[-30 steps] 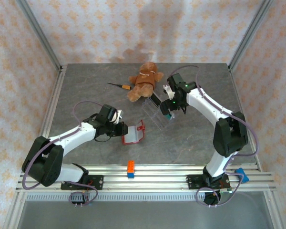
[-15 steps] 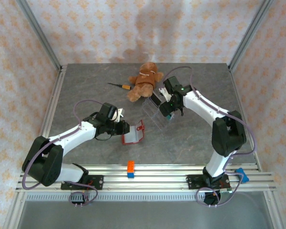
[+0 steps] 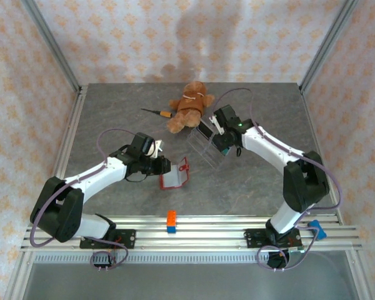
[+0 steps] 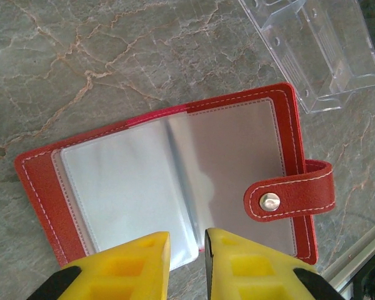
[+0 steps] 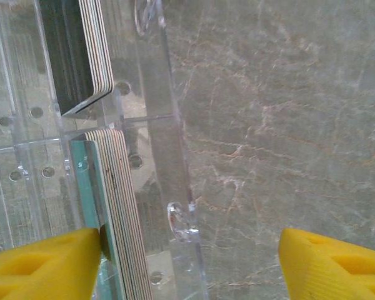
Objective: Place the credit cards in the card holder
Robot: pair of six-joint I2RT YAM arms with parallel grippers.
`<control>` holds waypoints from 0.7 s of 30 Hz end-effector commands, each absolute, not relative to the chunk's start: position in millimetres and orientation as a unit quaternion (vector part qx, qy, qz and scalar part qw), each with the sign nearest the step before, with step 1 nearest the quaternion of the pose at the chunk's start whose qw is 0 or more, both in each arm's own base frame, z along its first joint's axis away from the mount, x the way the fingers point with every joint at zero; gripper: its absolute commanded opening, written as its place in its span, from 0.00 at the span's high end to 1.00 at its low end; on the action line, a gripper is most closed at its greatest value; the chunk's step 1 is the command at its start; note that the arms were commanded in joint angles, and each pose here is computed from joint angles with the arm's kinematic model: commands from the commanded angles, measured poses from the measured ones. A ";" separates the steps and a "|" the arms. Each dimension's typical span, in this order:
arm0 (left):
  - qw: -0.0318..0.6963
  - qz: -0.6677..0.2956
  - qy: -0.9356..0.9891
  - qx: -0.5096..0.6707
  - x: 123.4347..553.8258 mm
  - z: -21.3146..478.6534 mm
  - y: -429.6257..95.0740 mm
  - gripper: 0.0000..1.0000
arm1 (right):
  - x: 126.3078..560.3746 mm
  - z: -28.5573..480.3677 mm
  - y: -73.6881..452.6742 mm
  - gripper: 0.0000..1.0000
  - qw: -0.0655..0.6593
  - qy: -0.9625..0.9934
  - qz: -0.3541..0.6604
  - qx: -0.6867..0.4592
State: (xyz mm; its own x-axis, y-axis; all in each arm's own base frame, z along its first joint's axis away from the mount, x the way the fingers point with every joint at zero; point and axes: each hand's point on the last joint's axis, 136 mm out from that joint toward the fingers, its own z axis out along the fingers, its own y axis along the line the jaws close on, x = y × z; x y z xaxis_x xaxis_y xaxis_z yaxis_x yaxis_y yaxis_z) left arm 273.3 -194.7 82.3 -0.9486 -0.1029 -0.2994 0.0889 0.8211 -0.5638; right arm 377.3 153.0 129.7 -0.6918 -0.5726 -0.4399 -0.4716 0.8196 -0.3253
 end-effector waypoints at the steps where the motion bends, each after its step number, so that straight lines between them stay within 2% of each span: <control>1: 0.167 -0.295 0.941 -0.004 274.3 84.5 -191.9 0.76 | 386.7 148.0 149.0 0.31 0.306 0.906 -0.115 -0.270; 3: 0.161 -0.291 0.943 -0.002 272.4 82.9 -191.2 0.76 | 386.3 146.4 148.7 0.34 0.304 0.906 -0.115 -0.271; 12: 0.157 -0.283 0.946 0.001 269.1 80.2 -187.9 0.76 | 383.3 143.1 151.1 0.65 0.292 0.910 -0.107 -0.275; 14: 0.161 -0.285 0.945 -0.001 269.6 80.3 -188.2 0.76 | 382.4 143.0 152.7 0.70 0.291 0.910 -0.102 -0.276; 15: 0.161 -0.286 0.945 0.000 269.6 79.5 -188.5 0.76 | 381.3 142.1 153.2 0.70 0.288 0.912 -0.098 -0.275; 18: 0.155 -0.284 0.946 0.002 268.9 77.8 -188.6 0.76 | 375.7 142.9 158.9 0.59 0.280 0.917 -0.075 -0.275; 21: 0.157 -0.284 0.946 -0.002 268.8 74.9 -187.9 0.75 | 373.0 152.5 166.1 0.55 0.286 0.921 -0.048 -0.262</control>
State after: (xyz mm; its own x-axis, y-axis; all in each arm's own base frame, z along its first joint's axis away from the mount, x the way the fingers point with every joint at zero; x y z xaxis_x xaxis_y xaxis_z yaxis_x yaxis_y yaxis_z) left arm 271.4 -192.6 80.1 -0.9505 -0.0970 -0.2952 0.0873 0.8284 -0.5533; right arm 376.8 157.3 133.4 -0.6950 -0.5495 -0.4637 -0.4641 0.8354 -0.2944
